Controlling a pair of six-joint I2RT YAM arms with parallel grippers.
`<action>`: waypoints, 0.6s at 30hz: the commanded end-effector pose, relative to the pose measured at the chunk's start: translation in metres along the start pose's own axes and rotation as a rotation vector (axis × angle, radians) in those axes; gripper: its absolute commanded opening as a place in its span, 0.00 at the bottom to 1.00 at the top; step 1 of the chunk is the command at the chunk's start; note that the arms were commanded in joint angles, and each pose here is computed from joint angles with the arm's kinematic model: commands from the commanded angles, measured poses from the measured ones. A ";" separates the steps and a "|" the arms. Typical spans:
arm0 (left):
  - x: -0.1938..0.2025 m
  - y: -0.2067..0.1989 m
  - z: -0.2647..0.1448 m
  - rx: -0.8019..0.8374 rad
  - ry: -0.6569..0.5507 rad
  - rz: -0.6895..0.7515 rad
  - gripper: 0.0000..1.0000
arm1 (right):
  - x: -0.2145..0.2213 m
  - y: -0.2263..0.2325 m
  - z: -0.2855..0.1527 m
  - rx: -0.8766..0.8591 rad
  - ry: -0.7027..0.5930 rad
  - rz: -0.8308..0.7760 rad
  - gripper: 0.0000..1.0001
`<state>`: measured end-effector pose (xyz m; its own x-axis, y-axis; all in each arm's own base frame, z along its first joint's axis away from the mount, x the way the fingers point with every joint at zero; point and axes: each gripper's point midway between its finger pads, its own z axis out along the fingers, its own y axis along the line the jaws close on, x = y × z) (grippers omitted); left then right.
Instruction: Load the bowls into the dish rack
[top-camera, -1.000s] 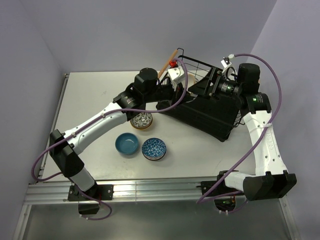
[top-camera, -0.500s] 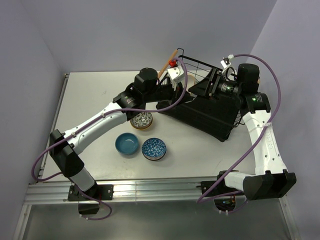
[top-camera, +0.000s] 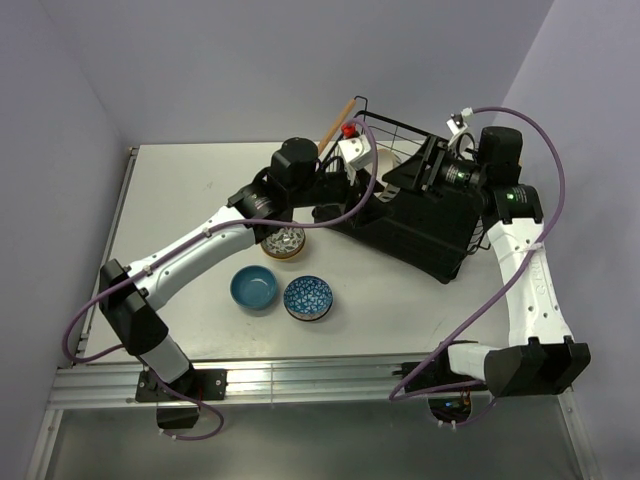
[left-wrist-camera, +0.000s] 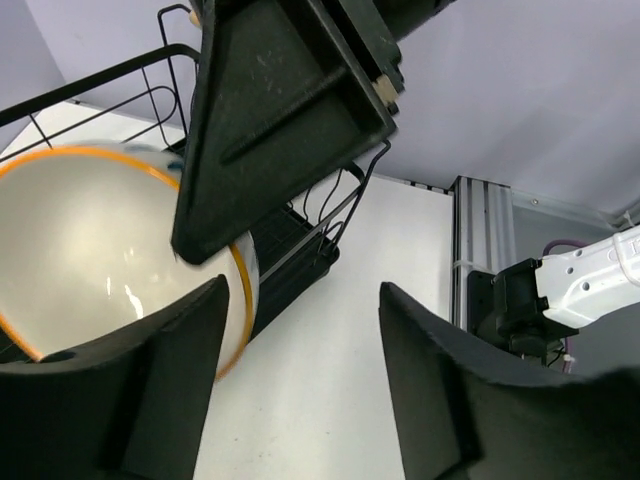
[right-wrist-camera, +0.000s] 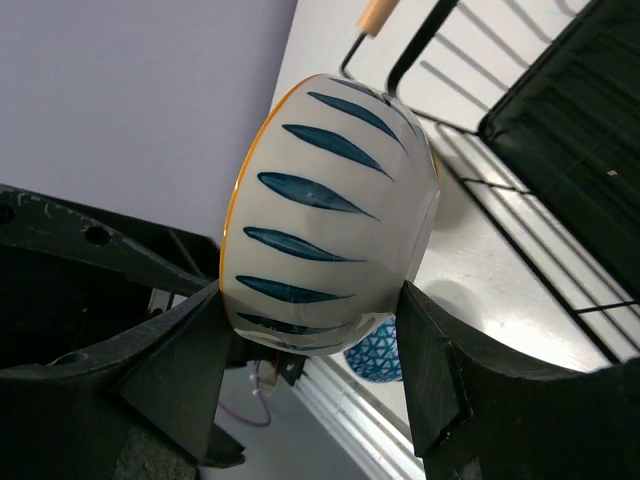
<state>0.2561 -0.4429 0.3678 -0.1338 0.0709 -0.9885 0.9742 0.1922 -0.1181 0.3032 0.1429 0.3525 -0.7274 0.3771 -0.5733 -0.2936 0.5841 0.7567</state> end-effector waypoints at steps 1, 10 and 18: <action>-0.031 -0.013 -0.012 0.019 -0.055 0.031 0.68 | -0.026 0.004 -0.008 -0.023 -0.080 -0.107 0.00; -0.033 -0.005 -0.045 -0.032 0.005 -0.044 0.99 | -0.057 -0.035 -0.024 0.171 -0.072 -0.347 0.00; -0.043 0.042 -0.119 -0.161 -0.031 -0.179 0.99 | -0.090 -0.077 -0.036 0.419 -0.025 -0.552 0.00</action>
<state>0.2898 -0.3564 0.3809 -0.3011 0.0715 -0.9509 0.9021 0.3445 -0.2597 0.3584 0.0632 0.3490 -0.5908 0.1067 -0.7997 -0.3391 0.8666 0.3662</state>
